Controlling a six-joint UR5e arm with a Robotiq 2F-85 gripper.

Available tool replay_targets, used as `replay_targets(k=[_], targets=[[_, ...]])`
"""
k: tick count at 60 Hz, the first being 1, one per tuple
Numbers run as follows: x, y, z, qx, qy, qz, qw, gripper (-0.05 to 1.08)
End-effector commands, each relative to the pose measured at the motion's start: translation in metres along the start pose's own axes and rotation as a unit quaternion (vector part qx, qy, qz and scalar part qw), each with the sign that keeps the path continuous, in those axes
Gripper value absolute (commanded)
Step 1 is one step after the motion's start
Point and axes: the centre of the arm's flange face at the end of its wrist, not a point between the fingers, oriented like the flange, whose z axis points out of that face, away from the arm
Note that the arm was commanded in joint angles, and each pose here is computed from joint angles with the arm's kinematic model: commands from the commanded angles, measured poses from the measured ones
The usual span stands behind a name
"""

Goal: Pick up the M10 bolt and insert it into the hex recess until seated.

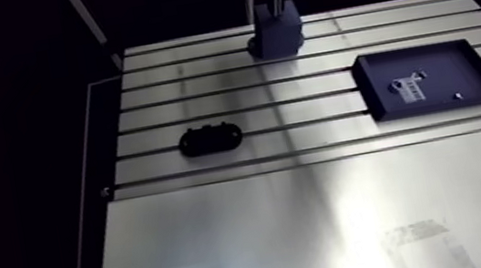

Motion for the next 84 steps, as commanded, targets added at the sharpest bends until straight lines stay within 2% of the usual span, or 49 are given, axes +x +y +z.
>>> replay_targets(k=[1, 61, 84], targets=[[0.002, 0.001, -0.001, -0.0034, 0.008, 0.000, 1.000, 1.08], [0.003, 0.001, 0.010, -0.0012, 0.001, -0.001, 1.000, 1.08], [0.005, 0.000, -0.016, -0.0004, 0.007, -0.013, 1.000, 1.08]])
